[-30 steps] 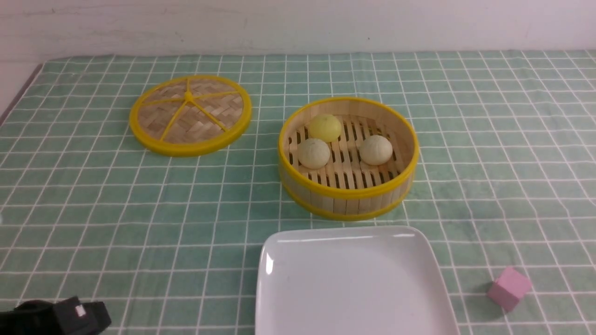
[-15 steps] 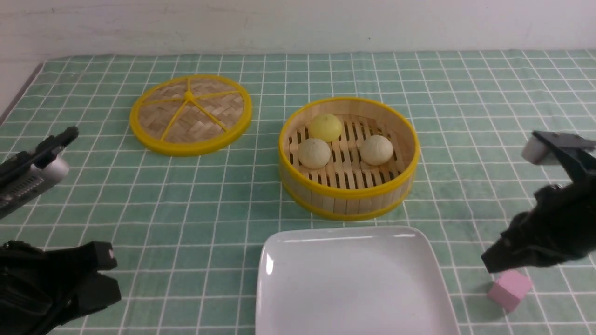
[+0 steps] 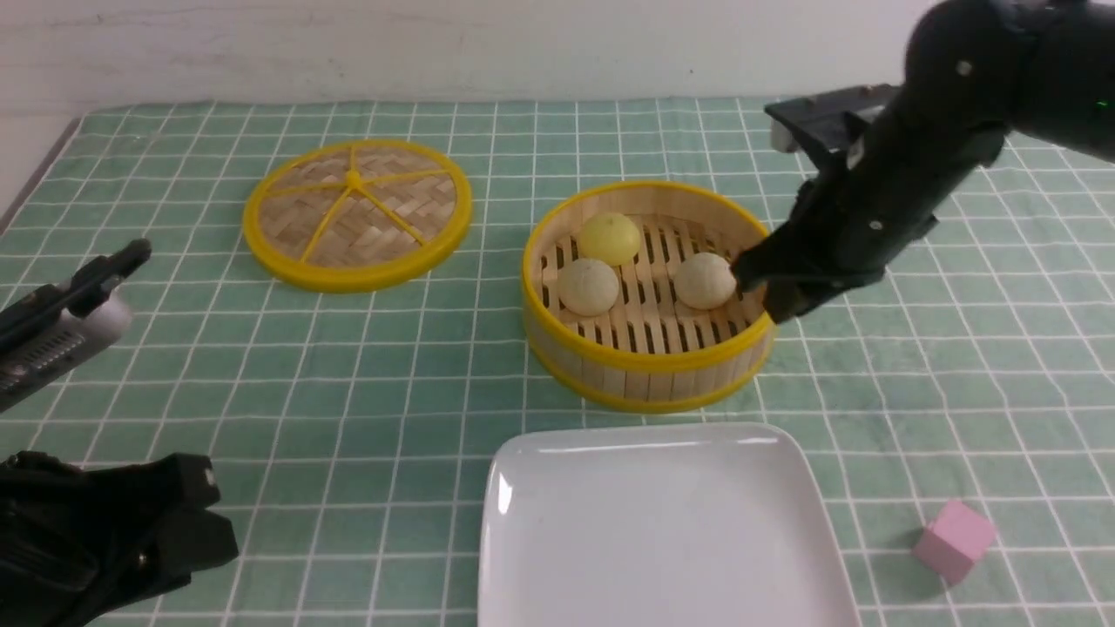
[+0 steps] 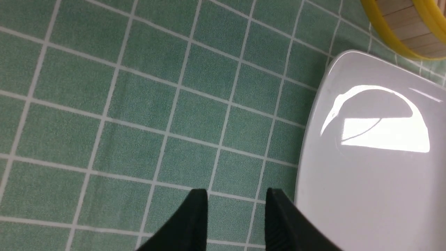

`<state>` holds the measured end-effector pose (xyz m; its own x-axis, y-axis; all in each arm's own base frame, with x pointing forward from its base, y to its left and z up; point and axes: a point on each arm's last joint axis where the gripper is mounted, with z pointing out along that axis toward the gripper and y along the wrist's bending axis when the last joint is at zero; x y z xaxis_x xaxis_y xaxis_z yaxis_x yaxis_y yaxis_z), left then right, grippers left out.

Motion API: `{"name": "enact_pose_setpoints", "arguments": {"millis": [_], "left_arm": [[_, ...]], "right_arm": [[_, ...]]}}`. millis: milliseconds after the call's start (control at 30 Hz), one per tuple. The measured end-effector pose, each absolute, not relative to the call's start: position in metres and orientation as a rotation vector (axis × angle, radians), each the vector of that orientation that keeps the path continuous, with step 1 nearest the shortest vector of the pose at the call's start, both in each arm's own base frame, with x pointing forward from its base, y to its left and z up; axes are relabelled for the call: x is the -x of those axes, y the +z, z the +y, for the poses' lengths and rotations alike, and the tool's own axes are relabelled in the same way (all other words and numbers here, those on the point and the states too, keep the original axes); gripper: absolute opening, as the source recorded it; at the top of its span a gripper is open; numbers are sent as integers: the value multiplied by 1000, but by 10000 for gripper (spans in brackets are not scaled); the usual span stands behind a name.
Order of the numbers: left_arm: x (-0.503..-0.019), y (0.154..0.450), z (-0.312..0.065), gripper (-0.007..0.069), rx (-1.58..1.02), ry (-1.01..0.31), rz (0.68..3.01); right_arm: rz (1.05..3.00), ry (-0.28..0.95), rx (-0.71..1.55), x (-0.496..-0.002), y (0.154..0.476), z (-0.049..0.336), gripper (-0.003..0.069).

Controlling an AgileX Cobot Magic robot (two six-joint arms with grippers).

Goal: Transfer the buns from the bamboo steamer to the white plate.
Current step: 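Reach toward a bun in the bamboo steamer with the right gripper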

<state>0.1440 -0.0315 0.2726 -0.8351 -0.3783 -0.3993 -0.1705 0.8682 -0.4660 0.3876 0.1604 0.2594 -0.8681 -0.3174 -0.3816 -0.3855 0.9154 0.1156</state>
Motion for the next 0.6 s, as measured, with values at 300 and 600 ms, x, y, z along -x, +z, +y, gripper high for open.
{"name": "enact_pose_setpoints", "arguments": {"millis": [300,600], "left_arm": [[-144,273,-32,265,404,-583,2547],[-144,273,-33,265,409,-594,2545]], "right_arm": [[2648,233,503,-443,228,180,417],[2631,257,442,-456,205,185,197]]}}
